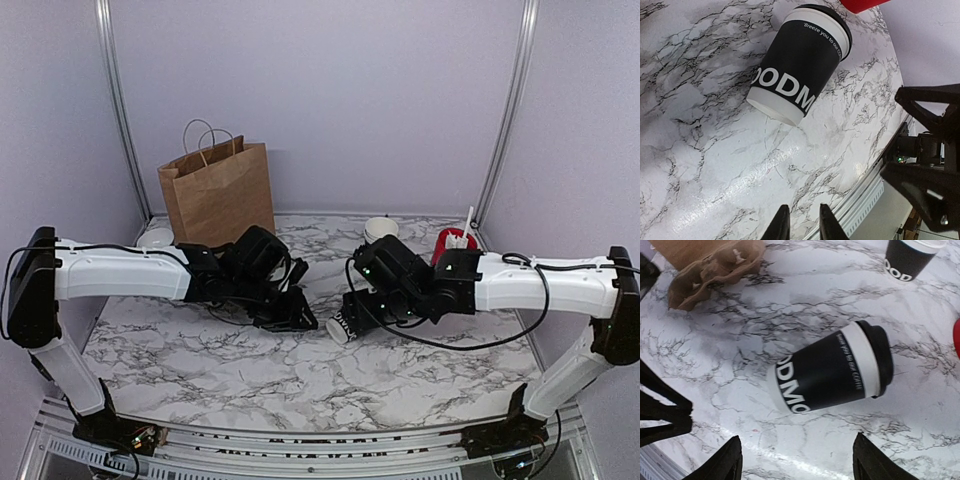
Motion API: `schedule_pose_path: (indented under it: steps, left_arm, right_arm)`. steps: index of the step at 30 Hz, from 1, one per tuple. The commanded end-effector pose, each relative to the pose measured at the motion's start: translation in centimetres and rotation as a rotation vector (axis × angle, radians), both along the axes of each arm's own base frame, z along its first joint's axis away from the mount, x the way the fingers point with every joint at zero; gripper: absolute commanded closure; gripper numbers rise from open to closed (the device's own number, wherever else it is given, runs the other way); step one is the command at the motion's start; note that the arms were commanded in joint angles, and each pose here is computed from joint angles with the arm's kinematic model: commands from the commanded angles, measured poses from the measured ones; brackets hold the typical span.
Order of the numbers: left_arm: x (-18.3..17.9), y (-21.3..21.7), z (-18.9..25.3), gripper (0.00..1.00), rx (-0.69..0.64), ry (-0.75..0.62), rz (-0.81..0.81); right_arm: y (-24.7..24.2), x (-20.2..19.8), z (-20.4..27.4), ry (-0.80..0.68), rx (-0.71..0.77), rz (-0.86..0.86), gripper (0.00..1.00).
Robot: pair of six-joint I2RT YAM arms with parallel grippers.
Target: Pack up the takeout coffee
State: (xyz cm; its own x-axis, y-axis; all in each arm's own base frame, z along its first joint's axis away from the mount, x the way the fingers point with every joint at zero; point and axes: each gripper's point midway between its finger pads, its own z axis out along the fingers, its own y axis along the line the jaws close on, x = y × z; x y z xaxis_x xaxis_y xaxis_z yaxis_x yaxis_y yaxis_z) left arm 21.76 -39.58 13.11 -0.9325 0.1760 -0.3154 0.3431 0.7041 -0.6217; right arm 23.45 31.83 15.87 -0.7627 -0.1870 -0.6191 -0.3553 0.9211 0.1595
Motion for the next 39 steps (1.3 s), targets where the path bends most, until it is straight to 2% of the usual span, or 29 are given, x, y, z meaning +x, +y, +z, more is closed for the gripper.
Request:
schedule_pose_path:
  steps: [1,5,9,14,20,23,26,29,39]
  left_arm:
    - [0.6,-0.3,-0.2,0.78,-0.004,-0.018,-0.002]
    - [1.8,-0.9,-0.9,0.78,0.013,-0.029,0.012]
    - [2.7,-1.7,-1.9,0.78,0.030,-0.028,0.024]
    - [3.9,-2.6,-3.0,0.78,0.045,-0.017,0.044]
    - [5.9,-1.8,-3.3,0.75,0.061,-0.024,0.130]
    - [6.1,-1.3,-3.0,0.67,0.060,-0.035,0.145]
    - [6.2,-1.7,-3.2,0.65,0.040,-0.024,0.148]
    - [6.5,-2.3,-3.2,0.59,0.017,-0.011,0.157]
    - [7.7,-3.3,-4.5,0.58,0.009,0.015,0.207]
  right_arm:
    - [-3.4,2.8,0.7,-0.028,0.079,-0.110,0.27]
    - [-5.4,5.2,-0.8,-0.003,0.193,-0.137,0.26]
    - [-6.3,8.1,-1.1,-0.015,0.277,-0.143,0.19]
    - [-6.7,11.5,-1.7,-0.047,0.308,-0.132,0.11]
    - [-5.3,15.2,-3.2,-0.018,0.252,-0.127,0.10]
    - [-4.6,16.4,-3.0,-0.037,0.264,-0.123,0.10]
    - [-3.7,17.1,-3.0,-0.048,0.269,-0.096,0.10]
    - [-2.9,17.3,-4.1,-0.015,0.259,-0.069,0.10]
    - [0.4,16.0,-5.4,0.030,0.244,0.001,0.11]
